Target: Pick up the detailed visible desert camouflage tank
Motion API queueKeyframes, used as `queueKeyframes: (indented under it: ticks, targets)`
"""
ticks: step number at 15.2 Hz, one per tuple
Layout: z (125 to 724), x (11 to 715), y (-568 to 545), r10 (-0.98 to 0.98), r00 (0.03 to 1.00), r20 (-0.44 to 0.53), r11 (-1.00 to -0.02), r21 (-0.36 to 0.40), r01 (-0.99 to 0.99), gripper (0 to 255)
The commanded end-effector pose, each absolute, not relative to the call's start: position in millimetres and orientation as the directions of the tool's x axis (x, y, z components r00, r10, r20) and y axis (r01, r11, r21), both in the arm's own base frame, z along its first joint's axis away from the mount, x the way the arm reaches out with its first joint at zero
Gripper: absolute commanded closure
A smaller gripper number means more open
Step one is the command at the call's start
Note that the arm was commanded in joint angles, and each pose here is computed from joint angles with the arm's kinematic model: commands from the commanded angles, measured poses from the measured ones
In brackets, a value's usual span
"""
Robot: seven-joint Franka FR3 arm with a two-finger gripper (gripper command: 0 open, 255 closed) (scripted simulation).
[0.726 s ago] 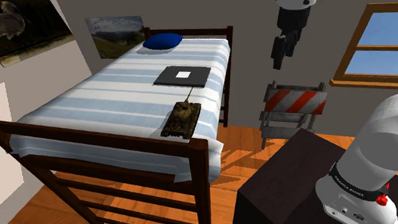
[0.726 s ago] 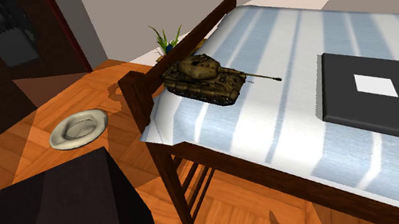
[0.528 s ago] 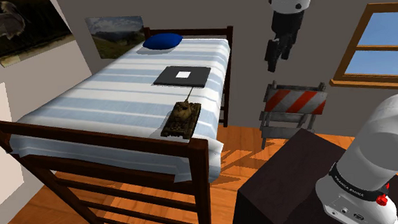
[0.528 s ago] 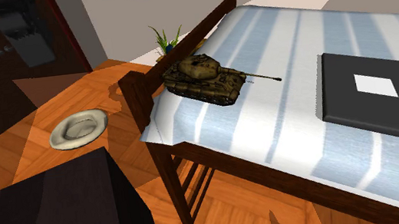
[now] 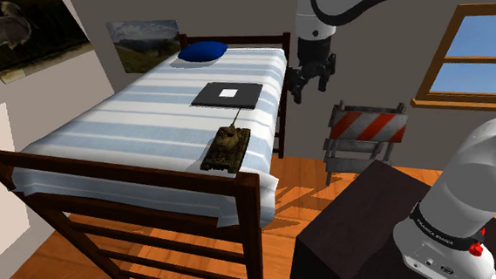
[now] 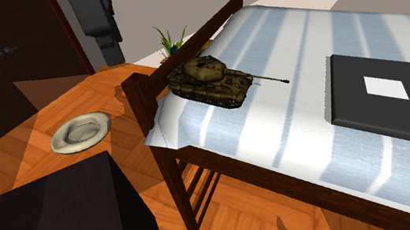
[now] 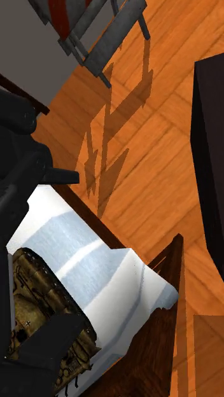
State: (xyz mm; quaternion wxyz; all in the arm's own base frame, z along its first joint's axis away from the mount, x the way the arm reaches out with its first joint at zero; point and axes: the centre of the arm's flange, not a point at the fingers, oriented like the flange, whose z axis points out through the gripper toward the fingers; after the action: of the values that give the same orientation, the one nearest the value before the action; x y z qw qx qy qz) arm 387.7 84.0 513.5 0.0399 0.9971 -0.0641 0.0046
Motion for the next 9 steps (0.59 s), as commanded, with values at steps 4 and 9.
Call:
queueKeyframes:
  ticks: [4,9]
  targets:
    - [482,438,113,-0.283,0.959,0.009,-0.958,0.052,-0.284,0]
    - [453,493,135,-0.428,0.904,0.0,-0.904,0.029,-0.427,0]
